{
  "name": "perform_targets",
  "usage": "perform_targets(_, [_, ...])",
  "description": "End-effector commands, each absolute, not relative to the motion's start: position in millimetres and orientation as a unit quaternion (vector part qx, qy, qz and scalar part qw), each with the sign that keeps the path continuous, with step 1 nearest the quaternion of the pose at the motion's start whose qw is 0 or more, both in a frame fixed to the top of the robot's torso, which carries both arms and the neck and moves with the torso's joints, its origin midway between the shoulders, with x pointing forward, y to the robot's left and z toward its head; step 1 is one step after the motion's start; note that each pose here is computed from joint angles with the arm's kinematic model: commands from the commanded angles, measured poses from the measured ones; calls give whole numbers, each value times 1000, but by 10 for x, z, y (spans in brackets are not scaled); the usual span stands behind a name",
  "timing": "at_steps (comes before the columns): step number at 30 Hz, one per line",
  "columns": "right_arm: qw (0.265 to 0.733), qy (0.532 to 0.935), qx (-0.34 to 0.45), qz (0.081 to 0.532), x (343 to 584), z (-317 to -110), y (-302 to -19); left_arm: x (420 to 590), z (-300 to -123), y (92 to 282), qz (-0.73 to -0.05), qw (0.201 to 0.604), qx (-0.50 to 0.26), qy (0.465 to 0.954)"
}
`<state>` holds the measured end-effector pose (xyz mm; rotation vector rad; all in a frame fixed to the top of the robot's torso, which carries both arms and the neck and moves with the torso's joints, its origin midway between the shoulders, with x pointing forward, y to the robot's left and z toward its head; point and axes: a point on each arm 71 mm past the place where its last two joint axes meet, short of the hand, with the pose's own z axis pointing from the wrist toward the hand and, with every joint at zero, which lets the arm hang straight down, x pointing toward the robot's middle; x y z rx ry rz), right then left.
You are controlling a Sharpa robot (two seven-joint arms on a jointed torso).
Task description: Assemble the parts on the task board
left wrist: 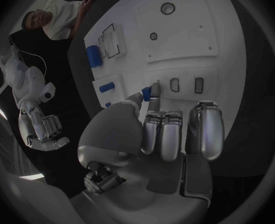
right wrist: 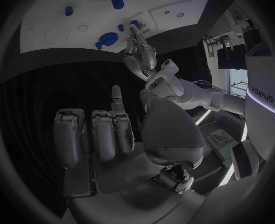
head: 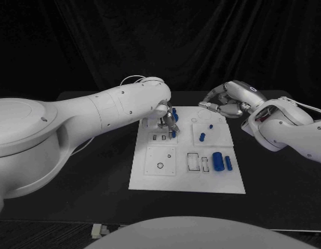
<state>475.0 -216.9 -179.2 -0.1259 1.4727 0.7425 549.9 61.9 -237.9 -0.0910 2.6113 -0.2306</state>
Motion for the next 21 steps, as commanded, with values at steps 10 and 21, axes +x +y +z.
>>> perform_targets(10, [672, 663, -53, 326, 4748, -1817, -2169, 5485, -2404, 590, -85, 248, -33, 964])
perform_targets(21, [671, 665, -52, 325, 4745, -1825, -2174, 5474, -2412, 597, -84, 248, -33, 965])
